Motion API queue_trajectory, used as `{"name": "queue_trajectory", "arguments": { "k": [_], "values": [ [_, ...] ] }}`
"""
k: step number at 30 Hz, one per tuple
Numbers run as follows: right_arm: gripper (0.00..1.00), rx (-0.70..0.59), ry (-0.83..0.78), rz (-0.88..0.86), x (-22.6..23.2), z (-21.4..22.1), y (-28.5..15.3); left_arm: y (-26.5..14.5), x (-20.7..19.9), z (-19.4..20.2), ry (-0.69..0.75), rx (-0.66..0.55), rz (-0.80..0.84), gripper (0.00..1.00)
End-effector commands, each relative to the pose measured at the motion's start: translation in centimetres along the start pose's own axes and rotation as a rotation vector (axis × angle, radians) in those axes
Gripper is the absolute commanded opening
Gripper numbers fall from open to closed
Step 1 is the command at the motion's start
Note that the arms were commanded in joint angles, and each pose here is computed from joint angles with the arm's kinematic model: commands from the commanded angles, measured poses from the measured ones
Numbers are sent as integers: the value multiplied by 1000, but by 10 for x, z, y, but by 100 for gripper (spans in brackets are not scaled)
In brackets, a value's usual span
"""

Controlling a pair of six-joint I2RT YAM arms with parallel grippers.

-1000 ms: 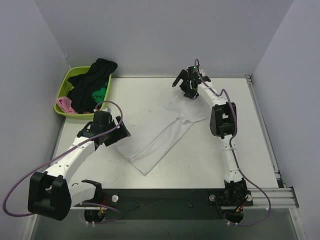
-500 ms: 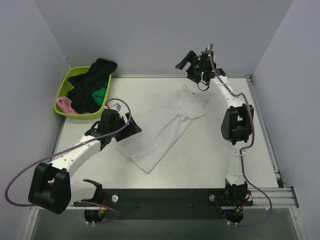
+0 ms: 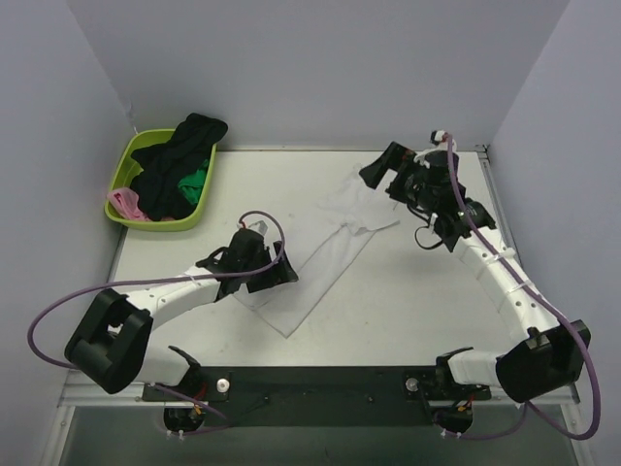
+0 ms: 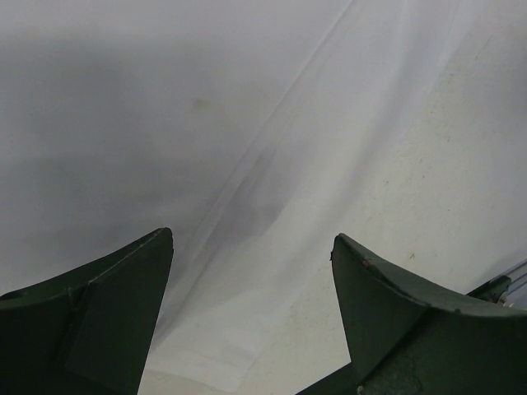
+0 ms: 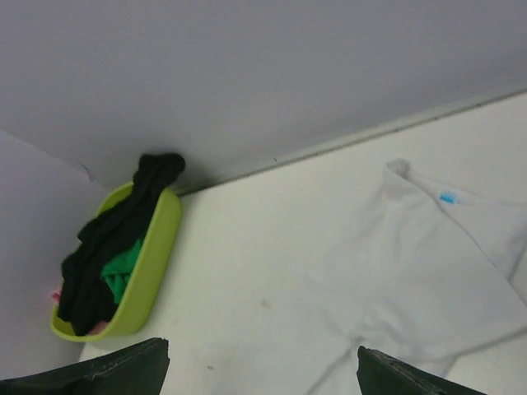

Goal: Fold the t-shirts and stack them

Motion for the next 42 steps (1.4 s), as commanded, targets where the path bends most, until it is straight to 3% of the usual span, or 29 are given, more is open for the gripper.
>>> {"name": "queue_trajectory", "arguments": {
  "k": [1, 8, 14, 31, 35, 42],
  "values": [
    [100, 16, -51, 59, -11, 31, -21, 11, 3, 1, -2, -45, -13, 87],
    [100, 41, -79, 60, -16, 54, -53, 28, 13, 28, -1, 7, -59, 86],
    [100, 75, -87, 98, -24, 65, -67, 37, -7, 63, 32, 41, -21, 85],
    [100, 131, -111, 215, -42, 81, -100, 63, -136, 177, 212, 203, 217, 84],
    [100, 127, -135, 258, -49, 82, -105, 56, -154, 171, 251, 185, 228, 84],
    [100, 210, -136, 263, -55, 99, -80, 4, -164, 116, 302, 56, 198, 85]
  ]
}}
Point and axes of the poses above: each gripper's point midway between its finger pads, its own y axis out along the fingers, its own x axis along the line the jaws close on, z = x × y, the point moved 8 cm from there along -y, back along the fingers, and after that the axes turned 6 degrees about -y, right-handed, at the moved point
